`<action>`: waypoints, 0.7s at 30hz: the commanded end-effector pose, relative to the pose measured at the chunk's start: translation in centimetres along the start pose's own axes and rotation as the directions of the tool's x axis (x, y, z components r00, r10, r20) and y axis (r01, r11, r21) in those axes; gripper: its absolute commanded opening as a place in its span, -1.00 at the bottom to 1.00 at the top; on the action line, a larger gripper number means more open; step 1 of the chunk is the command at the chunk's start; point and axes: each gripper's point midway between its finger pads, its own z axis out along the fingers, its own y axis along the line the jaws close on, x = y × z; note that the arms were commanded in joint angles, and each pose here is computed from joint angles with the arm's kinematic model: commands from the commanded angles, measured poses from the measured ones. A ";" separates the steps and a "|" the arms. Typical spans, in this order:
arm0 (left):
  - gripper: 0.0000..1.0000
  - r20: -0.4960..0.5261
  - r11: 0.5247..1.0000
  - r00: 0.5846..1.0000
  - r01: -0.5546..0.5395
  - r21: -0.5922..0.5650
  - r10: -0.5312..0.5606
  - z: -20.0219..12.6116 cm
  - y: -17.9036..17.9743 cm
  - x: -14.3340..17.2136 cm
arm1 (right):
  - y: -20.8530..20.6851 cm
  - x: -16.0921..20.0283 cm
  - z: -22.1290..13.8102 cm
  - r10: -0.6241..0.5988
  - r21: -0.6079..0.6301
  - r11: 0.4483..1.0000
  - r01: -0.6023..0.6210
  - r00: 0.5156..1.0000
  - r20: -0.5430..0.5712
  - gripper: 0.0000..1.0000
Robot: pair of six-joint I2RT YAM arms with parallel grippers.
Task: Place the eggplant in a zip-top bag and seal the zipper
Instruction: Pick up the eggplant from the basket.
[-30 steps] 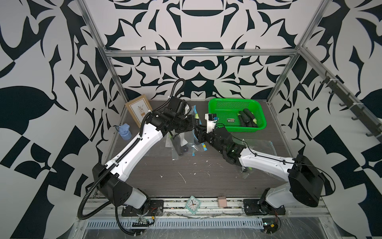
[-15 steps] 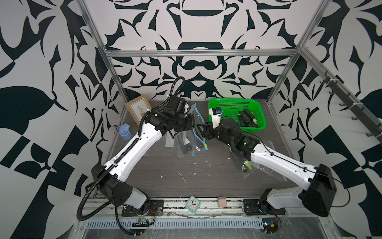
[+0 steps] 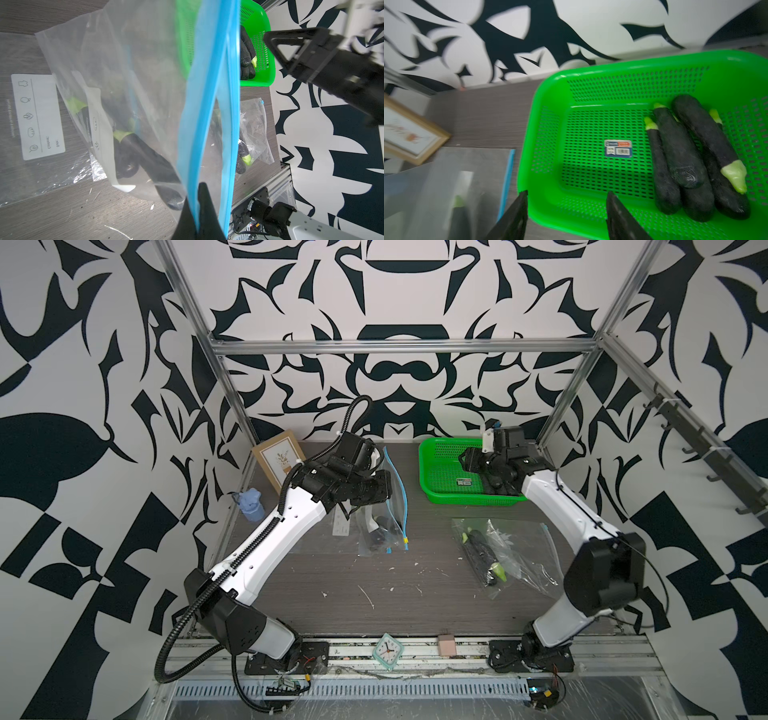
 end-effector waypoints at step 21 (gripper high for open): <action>-1.00 -0.033 1.000 0.999 -0.003 -0.001 0.003 0.9 0.6 0.6 | -11.6 -1.8 7.8 -0.082 0.337 0.934 0.120 0.989 -0.123 0.02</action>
